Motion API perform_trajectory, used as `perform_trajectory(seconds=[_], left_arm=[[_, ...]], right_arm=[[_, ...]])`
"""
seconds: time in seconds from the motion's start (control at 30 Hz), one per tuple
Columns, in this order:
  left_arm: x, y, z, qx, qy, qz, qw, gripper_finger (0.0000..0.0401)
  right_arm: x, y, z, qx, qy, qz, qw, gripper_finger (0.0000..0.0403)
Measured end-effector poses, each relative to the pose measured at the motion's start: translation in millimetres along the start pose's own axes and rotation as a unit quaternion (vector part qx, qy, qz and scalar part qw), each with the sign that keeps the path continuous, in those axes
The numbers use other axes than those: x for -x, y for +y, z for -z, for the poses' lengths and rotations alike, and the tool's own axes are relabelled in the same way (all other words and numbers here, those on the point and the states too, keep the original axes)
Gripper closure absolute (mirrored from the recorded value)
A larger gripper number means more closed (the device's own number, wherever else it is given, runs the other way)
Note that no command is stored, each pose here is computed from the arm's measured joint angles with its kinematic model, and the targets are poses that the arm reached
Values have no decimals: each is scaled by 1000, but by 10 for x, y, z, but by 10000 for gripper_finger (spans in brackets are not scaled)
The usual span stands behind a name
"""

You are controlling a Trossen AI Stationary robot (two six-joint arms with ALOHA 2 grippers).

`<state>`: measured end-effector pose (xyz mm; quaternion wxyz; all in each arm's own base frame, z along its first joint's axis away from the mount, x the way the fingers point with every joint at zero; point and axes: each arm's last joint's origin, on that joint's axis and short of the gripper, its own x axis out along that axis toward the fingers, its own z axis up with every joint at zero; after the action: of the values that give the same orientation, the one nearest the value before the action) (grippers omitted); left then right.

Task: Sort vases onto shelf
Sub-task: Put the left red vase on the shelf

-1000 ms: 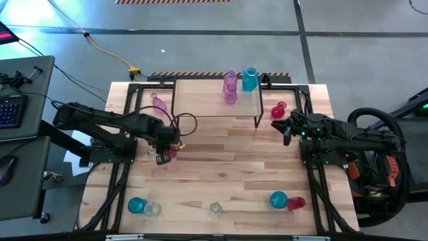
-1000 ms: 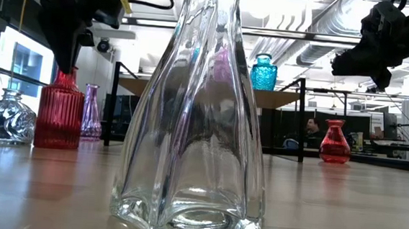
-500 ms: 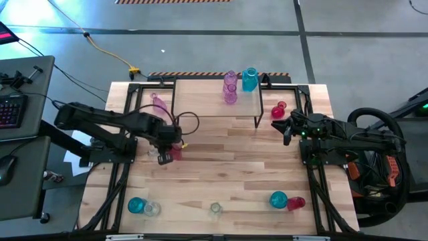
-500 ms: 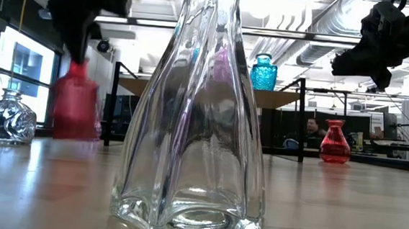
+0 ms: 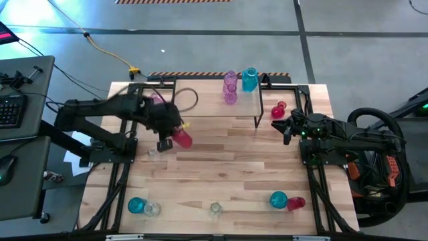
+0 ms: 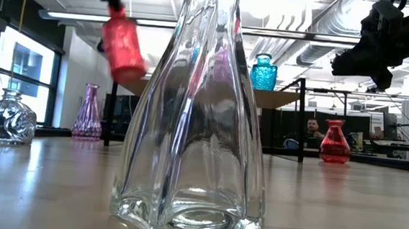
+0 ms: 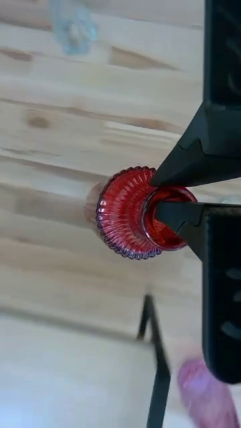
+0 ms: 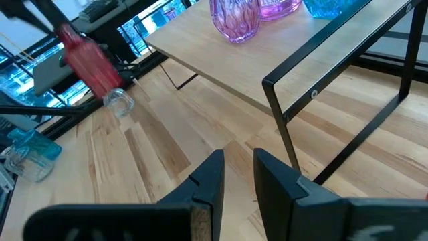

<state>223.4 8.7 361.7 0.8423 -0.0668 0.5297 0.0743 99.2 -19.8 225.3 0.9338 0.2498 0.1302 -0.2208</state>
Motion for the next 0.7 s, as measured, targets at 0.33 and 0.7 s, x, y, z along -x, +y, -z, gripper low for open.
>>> perform_trajectory(seconds=[0.33,0.7], left_arm=[[564,435,-183,-22,-87,-98,991,386],[860,993,-286,-42,-105,-217,970,386]], right_arm=[[0,0,0,-9,0,0,1000,341],[0,-10,-6,-49,-11,17,999,341]])
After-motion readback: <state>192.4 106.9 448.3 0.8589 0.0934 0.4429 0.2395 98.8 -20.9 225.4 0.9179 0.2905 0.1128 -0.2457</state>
